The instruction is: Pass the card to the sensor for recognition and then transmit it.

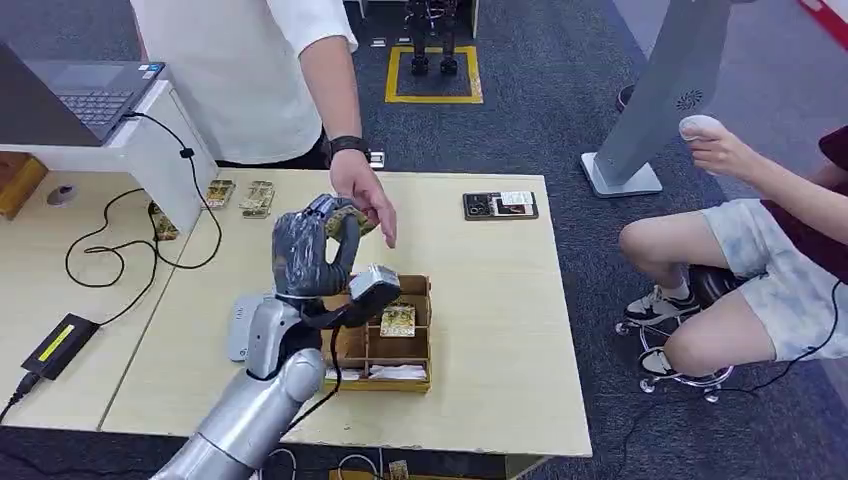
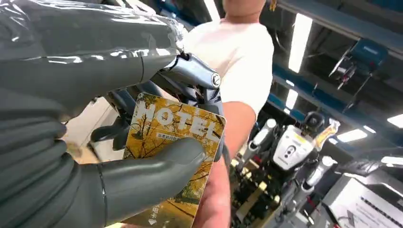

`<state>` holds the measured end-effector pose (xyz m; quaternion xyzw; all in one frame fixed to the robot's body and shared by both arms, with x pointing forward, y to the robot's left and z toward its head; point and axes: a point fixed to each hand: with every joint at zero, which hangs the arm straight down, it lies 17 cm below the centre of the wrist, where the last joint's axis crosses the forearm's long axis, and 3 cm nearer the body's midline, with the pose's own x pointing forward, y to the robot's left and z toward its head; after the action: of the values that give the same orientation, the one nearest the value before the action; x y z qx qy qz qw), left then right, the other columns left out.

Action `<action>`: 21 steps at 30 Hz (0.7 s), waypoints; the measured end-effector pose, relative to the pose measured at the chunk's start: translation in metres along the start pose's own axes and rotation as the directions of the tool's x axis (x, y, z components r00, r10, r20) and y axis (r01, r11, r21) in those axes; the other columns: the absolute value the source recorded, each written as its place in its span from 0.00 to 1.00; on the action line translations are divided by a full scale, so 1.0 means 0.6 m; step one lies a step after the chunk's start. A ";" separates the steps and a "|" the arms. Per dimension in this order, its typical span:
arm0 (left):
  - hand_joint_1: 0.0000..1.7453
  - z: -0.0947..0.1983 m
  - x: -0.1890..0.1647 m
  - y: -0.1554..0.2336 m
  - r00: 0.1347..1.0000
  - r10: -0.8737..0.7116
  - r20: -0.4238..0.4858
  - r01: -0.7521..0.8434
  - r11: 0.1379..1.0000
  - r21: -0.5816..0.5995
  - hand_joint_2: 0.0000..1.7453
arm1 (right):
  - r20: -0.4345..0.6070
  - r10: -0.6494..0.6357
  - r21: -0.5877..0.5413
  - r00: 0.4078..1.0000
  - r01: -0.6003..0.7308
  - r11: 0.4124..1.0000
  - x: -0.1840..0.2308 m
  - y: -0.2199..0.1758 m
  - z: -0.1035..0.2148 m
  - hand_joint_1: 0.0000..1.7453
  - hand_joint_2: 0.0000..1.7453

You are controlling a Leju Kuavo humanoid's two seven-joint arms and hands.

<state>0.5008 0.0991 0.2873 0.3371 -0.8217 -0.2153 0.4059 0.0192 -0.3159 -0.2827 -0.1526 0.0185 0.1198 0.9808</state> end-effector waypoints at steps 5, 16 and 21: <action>1.00 -0.045 -0.007 0.013 0.998 -0.067 0.004 0.066 0.998 0.009 1.00 | 0.003 0.011 0.002 1.000 -0.011 1.000 0.006 -0.001 0.000 0.00 1.00; 0.00 -0.061 -0.037 -0.002 0.990 -0.142 -0.014 0.141 0.990 -0.019 1.00 | 0.004 0.023 0.004 1.000 -0.023 1.000 0.011 0.000 0.001 0.00 1.00; 0.00 -0.060 -0.038 -0.005 0.990 -0.143 -0.015 0.143 0.990 -0.023 1.00 | 0.005 0.024 0.004 1.000 -0.024 1.000 0.011 0.001 0.001 0.00 1.00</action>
<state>0.5412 0.1111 0.2942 0.3924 -0.7898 -0.2500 0.3997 0.0256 -0.3138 -0.2825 -0.1500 0.0184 0.1320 0.9797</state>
